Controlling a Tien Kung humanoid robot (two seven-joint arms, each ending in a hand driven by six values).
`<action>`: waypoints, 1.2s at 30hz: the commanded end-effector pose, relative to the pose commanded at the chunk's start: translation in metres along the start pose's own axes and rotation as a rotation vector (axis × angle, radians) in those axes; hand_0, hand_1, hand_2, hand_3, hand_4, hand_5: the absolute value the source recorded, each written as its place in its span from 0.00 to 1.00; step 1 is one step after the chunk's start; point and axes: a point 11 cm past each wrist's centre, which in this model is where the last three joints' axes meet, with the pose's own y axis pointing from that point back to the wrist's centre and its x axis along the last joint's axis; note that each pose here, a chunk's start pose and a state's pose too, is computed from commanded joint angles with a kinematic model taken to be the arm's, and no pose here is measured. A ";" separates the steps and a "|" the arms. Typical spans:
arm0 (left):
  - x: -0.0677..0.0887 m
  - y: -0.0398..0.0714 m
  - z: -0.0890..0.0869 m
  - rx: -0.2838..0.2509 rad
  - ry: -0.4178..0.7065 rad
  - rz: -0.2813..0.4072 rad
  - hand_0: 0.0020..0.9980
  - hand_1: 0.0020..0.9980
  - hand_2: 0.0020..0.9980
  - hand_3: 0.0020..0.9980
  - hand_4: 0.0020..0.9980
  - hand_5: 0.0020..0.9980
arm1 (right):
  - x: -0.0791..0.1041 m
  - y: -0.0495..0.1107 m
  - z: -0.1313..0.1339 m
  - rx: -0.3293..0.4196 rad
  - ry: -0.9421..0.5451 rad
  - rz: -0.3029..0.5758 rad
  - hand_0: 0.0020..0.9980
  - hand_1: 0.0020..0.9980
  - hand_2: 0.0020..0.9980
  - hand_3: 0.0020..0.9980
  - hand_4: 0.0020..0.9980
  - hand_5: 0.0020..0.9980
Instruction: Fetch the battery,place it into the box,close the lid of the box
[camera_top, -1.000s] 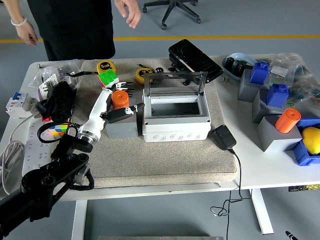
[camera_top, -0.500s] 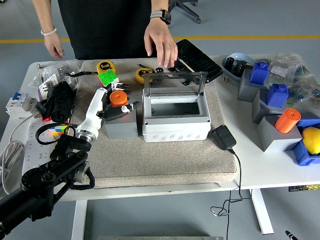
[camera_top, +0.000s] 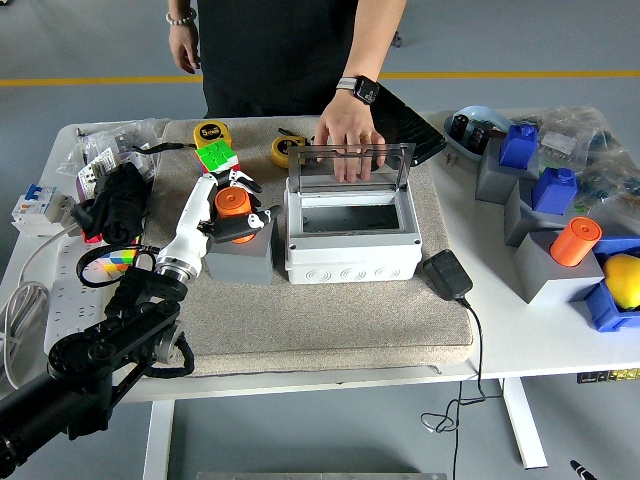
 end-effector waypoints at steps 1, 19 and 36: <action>0.000 0.000 0.000 0.000 0.003 0.000 0.19 0.19 0.24 0.24 0.56 0.00 | 0.000 0.000 0.000 0.001 0.000 0.000 0.70 0.69 0.69 0.59 0.98 0.50; -0.006 -0.004 0.016 -0.048 0.039 -0.018 0.11 0.07 0.10 0.15 0.13 0.00 | 0.000 0.000 -0.001 0.009 0.000 0.001 0.70 0.69 0.68 0.59 0.98 0.50; -0.077 -0.009 0.125 -0.267 -0.365 -0.361 0.12 0.07 0.10 0.16 0.13 0.00 | 0.002 0.000 -0.004 0.017 -0.003 0.010 0.71 0.69 0.69 0.59 0.98 0.49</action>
